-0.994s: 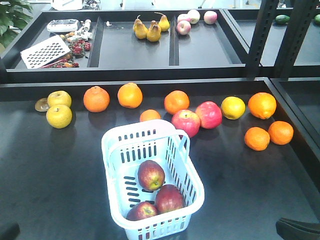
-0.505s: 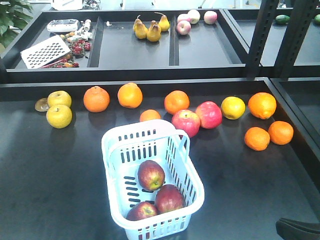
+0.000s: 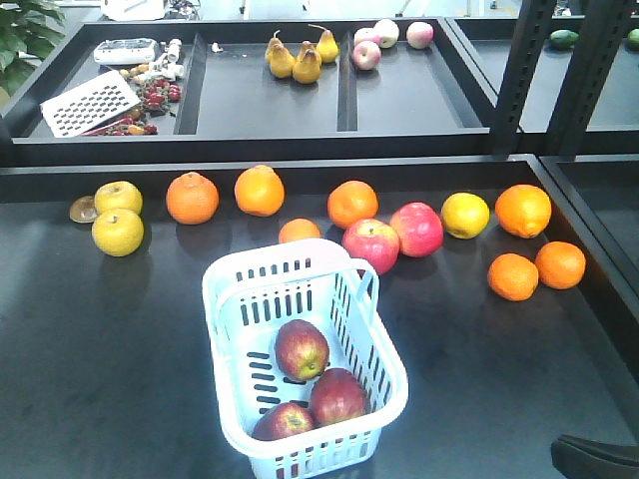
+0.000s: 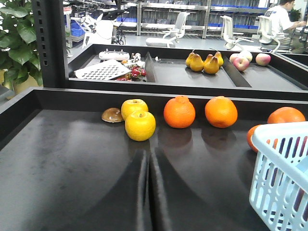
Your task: Pick three apples into basket with both arms
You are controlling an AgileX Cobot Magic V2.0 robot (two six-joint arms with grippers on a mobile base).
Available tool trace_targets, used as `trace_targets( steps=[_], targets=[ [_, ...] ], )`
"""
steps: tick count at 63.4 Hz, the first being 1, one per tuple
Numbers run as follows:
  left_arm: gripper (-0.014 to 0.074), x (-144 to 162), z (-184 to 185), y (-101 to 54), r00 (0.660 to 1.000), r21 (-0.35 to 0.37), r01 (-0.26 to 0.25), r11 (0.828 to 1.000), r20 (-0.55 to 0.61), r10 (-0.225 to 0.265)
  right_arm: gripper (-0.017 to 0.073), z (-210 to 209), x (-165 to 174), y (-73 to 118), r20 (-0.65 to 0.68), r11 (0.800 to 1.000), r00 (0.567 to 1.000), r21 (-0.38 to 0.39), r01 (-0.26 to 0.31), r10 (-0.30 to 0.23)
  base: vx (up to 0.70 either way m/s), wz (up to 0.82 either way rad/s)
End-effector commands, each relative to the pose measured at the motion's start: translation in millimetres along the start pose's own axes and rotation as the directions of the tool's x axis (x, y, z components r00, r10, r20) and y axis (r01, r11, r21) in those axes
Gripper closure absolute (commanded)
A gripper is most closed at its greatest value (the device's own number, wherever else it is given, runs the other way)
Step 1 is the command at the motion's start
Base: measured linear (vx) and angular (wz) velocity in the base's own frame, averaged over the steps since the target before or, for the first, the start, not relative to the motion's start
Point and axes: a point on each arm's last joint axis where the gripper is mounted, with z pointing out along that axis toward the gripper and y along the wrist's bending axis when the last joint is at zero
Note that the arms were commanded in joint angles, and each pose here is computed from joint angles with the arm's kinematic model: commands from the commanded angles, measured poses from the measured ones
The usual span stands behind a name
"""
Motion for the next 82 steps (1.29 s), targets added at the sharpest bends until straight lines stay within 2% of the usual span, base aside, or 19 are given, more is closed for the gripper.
trace_targets(
  steps=[1,51,65,66,70,75,82],
  targets=[
    [0.06,-3.9,-0.8,-1.0,0.997,0.015,0.007,1.0,0.073,-0.008,0.0564,-3.6,-14.3,-0.9,0.092,1.0,0.996,0.007,0.006,-0.006,0.0,0.0],
    [0.06,-3.8,-0.8,-1.0,0.997,0.015,0.007,1.0,0.072,-0.008,0.0564,-2.8,-12.8,-0.8,0.088,1.0,0.996,0.007,0.006,-0.006,0.0,0.0],
    [0.06,-3.8,-0.8,-1.0,0.997,0.015,0.007,1.0,0.072,-0.008,0.0564,10.5,16.1,-0.8,0.012,1.0,1.0,0.017,0.007,-0.007,0.0,0.0],
    [0.06,-3.8,-0.8,-1.0,0.997,0.015,0.007,1.0,0.072,-0.008,0.0564,10.7,17.7,-1.2,0.01,1.0,1.0,0.021,0.003,-0.003,0.0,0.0],
    [0.06,-3.8,-0.8,-1.0,0.997,0.015,0.007,1.0,0.072,-0.008,0.0564,9.4,19.4,-4.0,0.04,0.996,0.997,0.048,-0.07,0.068,0.0,0.0],
    [0.06,-3.8,-0.8,-1.0,0.997,0.015,0.007,1.0,0.072,-0.008,0.0564,4.4,18.2,-11.7,0.1,0.979,0.984,0.124,-0.161,0.149,0.0,0.0],
    [0.06,-3.8,-0.8,-1.0,0.997,0.015,0.007,1.0,0.072,-0.008,0.0564,-4.8,18.7,-20.0,0.174,0.947,0.966,0.223,-0.23,0.193,0.0,0.0]
  ],
)
